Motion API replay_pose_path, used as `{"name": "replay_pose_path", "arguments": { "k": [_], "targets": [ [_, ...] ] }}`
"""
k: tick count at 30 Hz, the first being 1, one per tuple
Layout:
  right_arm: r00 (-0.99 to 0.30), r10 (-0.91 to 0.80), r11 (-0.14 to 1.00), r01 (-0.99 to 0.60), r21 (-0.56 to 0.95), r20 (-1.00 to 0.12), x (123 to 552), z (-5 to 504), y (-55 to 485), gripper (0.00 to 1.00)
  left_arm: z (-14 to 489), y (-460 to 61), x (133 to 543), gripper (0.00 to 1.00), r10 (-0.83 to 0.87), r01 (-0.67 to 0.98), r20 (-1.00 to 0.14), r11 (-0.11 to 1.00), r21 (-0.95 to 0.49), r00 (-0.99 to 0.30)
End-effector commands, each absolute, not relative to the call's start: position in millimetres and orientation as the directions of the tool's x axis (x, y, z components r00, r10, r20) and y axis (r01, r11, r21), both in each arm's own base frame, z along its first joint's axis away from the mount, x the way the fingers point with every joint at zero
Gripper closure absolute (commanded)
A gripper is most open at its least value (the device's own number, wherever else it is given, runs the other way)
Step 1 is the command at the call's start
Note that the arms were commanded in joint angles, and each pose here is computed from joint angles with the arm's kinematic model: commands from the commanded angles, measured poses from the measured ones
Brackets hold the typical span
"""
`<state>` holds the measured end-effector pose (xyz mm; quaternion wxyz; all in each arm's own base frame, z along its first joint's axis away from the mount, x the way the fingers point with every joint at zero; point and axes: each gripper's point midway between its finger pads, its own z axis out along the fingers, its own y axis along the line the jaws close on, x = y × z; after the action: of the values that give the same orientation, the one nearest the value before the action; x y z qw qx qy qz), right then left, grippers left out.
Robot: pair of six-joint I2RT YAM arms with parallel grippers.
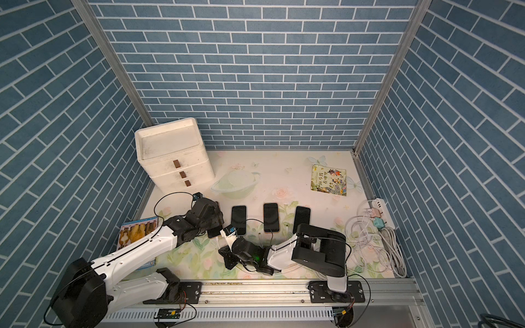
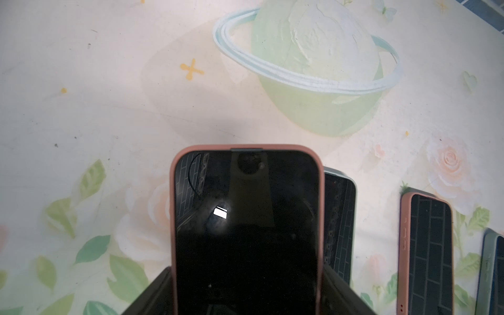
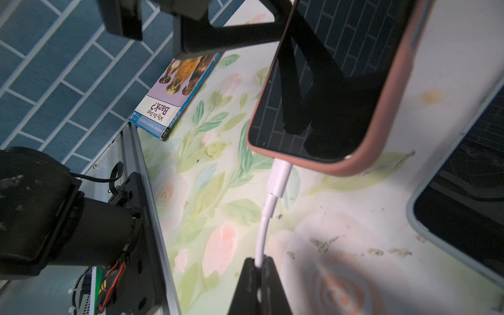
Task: Unplug the charging cable from the phone
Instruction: Remove the charging cable from the phone, then place the phone at the center of the board.
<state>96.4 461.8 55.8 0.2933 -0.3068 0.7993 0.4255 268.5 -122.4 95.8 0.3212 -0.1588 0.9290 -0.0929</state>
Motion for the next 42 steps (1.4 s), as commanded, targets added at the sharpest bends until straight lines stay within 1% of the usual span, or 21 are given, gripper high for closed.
{"name": "replay_pose_path", "arguments": {
  "k": [1,8,11,12,14,16,19,22,24,27,31,35,41,42],
  "targets": [
    [-0.622,-0.249,0.443,-0.755,0.484,-0.742,94.9,54.4,465.2,1.00,138.0,-124.9,290.1,1.00,-0.418,-0.235,-0.651,0.906,-0.353,-0.633],
    [-0.616,-0.262,0.444,-0.761,0.474,-0.743,92.8,51.0,464.7,1.00,165.4,-119.4,297.1,1.00,-0.497,-0.247,-0.688,0.866,-0.436,-0.529],
    [-0.618,-0.271,0.452,-0.759,0.469,-0.738,93.5,48.1,465.8,1.00,162.0,-116.0,297.4,1.00,-0.477,-0.265,-0.694,0.878,-0.397,-0.540],
    [-0.618,-0.275,0.453,-0.759,0.468,-0.736,93.4,47.2,466.1,0.98,158.1,-114.2,296.8,1.00,-0.462,-0.273,-0.695,0.887,-0.373,-0.552],
    [-0.618,-0.284,0.453,-0.760,0.465,-0.733,91.7,45.3,466.0,0.79,147.9,-108.9,293.8,1.00,-0.431,-0.292,-0.696,0.902,-0.318,-0.575],
    [-0.614,-0.283,0.454,-0.763,0.461,-0.737,91.3,47.1,463.7,0.65,134.3,-102.2,289.3,1.00,-0.397,-0.309,-0.693,0.916,-0.256,-0.602],
    [-0.610,-0.264,0.471,-0.757,0.452,-0.747,94.6,53.8,452.0,0.48,113.5,-91.5,281.8,1.00,-0.337,-0.329,-0.679,0.933,-0.147,-0.652],
    [-0.606,-0.197,0.503,-0.737,0.451,-0.771,105.2,75.0,433.2,0.30,93.1,-83.4,275.9,1.00,-0.286,-0.336,-0.660,0.940,-0.053,-0.695],
    [-0.602,-0.155,0.547,-0.712,0.440,-0.783,115.7,90.3,417.9,0.25,80.1,-81.5,274.3,1.00,-0.258,-0.332,-0.642,0.943,-0.007,-0.722],
    [-0.593,-0.081,0.636,-0.649,0.417,-0.801,134.4,110.1,390.4,0.22,62.1,-81.7,273.8,1.00,-0.228,-0.323,-0.612,0.945,0.048,-0.757],
    [-0.598,0.011,0.705,-0.563,0.430,-0.801,153.9,128.2,351.3,0.21,43.9,-87.8,278.2,1.00,-0.202,-0.298,-0.588,0.952,0.069,-0.783],
    [-0.592,0.065,0.729,-0.522,0.444,-0.803,163.0,137.4,325.1,0.21,32.8,-90.1,279.8,1.00,-0.180,-0.283,-0.570,0.954,0.097,-0.802],
    [-0.583,0.117,0.741,-0.488,0.462,-0.804,169.0,145.4,301.2,0.20,17.7,-92.1,274.9,1.00,-0.176,-0.267,-0.540,0.959,0.095,-0.823],
    [-0.582,0.120,0.742,-0.485,0.462,-0.804,169.6,146.3,299.0,0.20,15.7,-92.7,273.6,0.91,-0.175,-0.263,-0.535,0.960,0.093,-0.827]
  ]
}}
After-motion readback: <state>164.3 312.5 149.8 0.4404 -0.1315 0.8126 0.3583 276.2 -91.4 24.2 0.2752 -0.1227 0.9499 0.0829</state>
